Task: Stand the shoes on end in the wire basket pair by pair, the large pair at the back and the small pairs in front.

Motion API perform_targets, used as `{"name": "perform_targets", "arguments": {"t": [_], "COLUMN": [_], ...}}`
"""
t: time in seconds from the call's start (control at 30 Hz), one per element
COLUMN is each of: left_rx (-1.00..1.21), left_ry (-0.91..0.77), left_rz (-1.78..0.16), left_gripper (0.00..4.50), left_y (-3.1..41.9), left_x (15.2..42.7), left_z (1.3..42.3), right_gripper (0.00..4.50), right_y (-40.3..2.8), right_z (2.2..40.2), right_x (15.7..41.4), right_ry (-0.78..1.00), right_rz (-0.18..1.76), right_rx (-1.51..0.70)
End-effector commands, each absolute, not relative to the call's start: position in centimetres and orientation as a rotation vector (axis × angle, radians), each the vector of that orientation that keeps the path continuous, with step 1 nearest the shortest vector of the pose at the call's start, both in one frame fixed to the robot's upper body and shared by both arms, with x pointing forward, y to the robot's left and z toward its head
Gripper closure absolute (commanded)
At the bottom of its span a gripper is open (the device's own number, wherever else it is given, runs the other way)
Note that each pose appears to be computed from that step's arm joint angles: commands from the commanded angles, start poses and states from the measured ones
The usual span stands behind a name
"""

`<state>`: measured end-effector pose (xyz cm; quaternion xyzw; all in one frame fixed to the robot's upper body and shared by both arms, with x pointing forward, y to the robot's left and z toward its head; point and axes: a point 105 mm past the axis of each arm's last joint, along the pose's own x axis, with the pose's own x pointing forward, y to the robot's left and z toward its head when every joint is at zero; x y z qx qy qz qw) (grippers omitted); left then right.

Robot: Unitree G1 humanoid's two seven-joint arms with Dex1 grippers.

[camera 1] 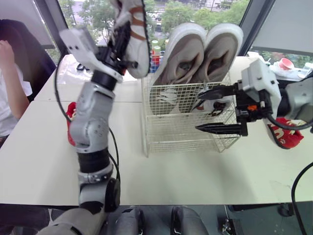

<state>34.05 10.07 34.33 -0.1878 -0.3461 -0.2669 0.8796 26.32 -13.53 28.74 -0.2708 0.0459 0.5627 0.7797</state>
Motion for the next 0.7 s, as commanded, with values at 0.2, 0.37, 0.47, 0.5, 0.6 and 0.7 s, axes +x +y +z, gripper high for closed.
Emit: {"name": "perform_targets", "arguments": {"t": [0.2, 0.37, 0.47, 0.5, 0.6, 0.7], "left_rx": [-0.318, -0.187, -0.105, -0.087, -0.051, -0.033], "left_ry": [-0.869, -0.861, -0.896, -0.913, -0.947, -0.928], "left_rz": [-0.635, -0.561, -0.516, -0.509, -0.464, -0.421], "left_gripper": [4.40, 4.40, 4.40, 4.40, 4.40, 4.40], "left_y": [4.3, 2.8, 1.8, 1.5, 1.1, 0.8], "left_x": [30.9, 31.3, 30.9, 30.8, 31.1, 31.7], "left_z": [33.7, 31.7, 30.2, 29.7, 28.7, 27.1], "right_gripper": [0.00, 0.00, 0.00, 0.00, 0.00, 0.00], "right_y": [-14.8, -15.0, -15.0, -15.0, -14.9, -15.0], "right_z": [29.5, 29.4, 29.5, 29.5, 29.6, 29.7], "right_x": [26.7, 26.6, 26.3, 26.3, 26.2, 26.0], "right_ry": [0.110, 0.134, 0.145, 0.148, 0.156, 0.163], "right_rz": [1.173, 1.179, 1.183, 1.183, 1.185, 1.185], "right_rx": [-0.611, -0.608, -0.608, -0.608, -0.607, -0.610]}}
